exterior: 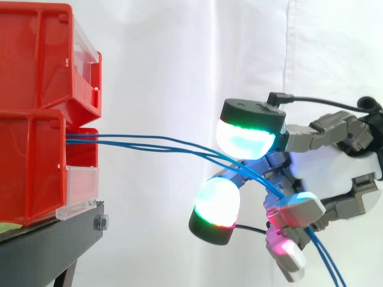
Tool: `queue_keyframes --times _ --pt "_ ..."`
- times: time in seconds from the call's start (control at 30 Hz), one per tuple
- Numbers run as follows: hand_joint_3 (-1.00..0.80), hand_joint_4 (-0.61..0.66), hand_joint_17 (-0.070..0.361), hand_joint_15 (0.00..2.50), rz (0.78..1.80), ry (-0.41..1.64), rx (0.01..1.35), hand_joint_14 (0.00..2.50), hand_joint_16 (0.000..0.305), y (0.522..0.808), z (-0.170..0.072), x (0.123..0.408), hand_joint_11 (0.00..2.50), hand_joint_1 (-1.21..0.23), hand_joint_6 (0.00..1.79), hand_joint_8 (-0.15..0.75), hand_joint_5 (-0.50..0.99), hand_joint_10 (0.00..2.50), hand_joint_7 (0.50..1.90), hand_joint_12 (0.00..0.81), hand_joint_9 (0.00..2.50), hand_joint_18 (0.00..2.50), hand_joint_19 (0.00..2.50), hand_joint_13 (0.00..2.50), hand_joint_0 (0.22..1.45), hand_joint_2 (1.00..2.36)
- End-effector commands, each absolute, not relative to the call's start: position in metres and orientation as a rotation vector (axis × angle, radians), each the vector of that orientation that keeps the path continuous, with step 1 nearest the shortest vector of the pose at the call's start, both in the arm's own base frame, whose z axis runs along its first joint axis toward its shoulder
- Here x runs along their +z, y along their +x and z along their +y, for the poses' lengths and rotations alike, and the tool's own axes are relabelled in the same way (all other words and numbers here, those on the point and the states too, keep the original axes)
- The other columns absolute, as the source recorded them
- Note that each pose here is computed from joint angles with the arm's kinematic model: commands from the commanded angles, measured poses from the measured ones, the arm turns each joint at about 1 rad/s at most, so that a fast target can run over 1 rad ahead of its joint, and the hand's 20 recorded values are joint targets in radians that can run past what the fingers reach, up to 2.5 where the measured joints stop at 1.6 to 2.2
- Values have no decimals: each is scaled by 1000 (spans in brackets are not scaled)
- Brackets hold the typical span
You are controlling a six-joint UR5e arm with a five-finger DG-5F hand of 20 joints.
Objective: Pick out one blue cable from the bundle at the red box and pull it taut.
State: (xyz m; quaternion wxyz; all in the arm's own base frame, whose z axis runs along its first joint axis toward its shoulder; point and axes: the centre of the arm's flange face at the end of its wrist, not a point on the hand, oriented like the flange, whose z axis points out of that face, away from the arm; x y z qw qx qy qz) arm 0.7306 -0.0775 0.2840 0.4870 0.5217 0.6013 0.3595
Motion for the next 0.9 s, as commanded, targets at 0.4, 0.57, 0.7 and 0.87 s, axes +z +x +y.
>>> queue_keyframes --times 0.4,0.57,0.7,0.87 --pt "-500 158 147 759 1577 1332 788 28 66 703 -76 304 1195 -547 629 306 -175 30 1011 425 1186 885 802 1153 500 1000" --pt "-500 160 148 781 1587 1338 779 26 66 697 -76 313 1187 -507 591 303 -167 30 1074 423 1182 904 830 1172 504 1000" --pt "-500 208 154 768 1604 1372 771 27 68 692 -76 314 1121 -507 501 313 -158 32 1165 432 1136 925 842 1164 492 1000" --pt "-500 246 160 725 1624 1482 762 27 71 680 -77 314 933 -521 502 316 -167 32 1092 442 1046 941 825 1113 484 1000"
